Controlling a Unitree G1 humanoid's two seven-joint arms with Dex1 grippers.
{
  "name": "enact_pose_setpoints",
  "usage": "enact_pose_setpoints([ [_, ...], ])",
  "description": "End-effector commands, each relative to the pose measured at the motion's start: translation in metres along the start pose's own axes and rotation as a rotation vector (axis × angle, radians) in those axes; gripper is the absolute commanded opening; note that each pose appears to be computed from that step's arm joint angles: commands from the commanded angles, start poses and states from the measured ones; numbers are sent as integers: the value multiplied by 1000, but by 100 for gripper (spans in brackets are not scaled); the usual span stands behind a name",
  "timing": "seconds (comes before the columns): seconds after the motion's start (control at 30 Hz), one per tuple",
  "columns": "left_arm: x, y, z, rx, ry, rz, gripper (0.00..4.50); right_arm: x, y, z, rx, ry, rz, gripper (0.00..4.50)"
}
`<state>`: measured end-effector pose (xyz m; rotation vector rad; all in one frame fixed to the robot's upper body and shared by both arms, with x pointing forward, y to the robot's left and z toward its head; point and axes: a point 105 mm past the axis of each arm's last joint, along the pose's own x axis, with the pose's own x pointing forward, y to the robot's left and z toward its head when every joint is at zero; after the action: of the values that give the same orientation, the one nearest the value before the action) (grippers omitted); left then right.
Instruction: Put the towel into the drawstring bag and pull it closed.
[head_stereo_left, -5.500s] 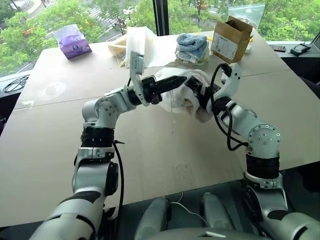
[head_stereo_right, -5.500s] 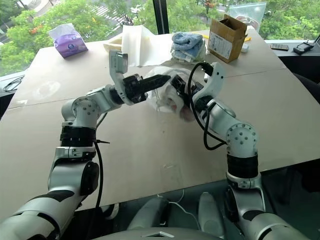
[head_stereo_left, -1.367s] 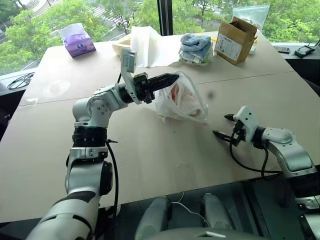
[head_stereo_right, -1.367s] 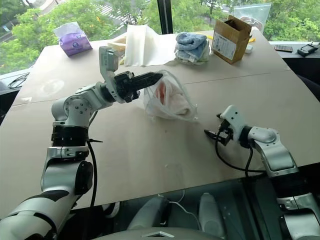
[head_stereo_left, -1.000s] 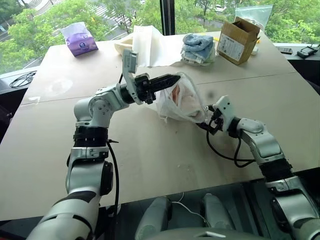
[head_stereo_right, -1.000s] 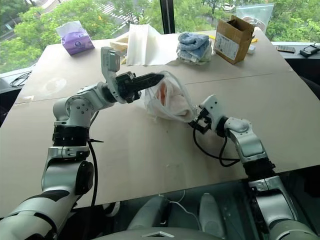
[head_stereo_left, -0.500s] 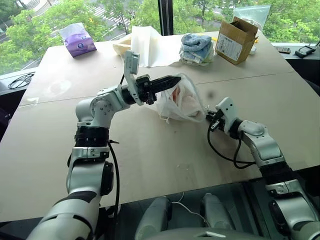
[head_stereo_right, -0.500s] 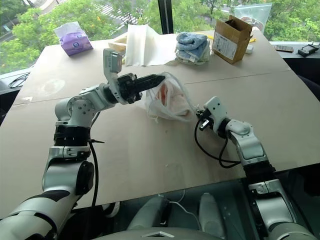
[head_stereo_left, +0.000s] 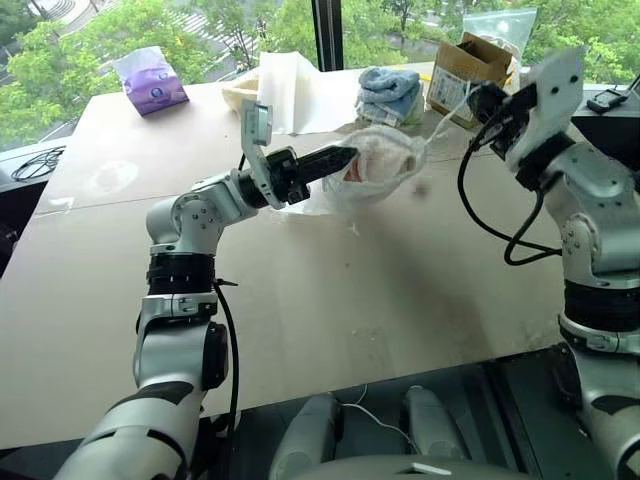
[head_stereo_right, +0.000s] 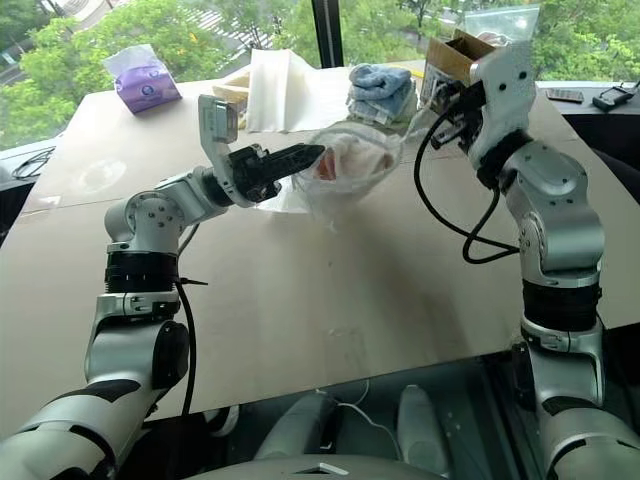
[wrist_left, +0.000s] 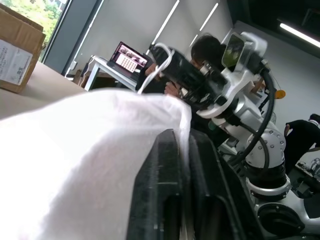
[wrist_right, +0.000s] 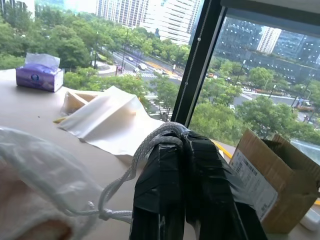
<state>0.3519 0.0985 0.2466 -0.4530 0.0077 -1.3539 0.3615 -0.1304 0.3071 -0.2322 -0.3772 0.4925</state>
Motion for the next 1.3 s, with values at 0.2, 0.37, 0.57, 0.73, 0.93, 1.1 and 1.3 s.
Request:
enact_pose_setpoints([
  [0.2, -7, -3, -20, 124, 152, 26, 263, 9, 15, 29, 66, -78, 14, 0],
  [0.37, -16, -21, -41, 118, 230, -38, 263, 14, 21, 30, 88, -81, 18, 0],
  [0.57, -16, -20, -67, 221, 307, -5, 263, 19, 30, 34, 115, -96, 42, 0],
  [0.73, -17, 6, -94, 472, 370, 131, 263, 21, 38, 38, 131, -105, 62, 0],
  [0.93, -11, 6, -109, 595, 336, 140, 263, 21, 39, 39, 140, -107, 61, 0],
  [1.1, 0, 19, -118, 622, 337, 186, 263, 20, 40, 40, 140, -103, 64, 0],
  [1.3, 5, 32, -132, 636, 402, 204, 263, 20, 38, 43, 135, -104, 57, 0],
])
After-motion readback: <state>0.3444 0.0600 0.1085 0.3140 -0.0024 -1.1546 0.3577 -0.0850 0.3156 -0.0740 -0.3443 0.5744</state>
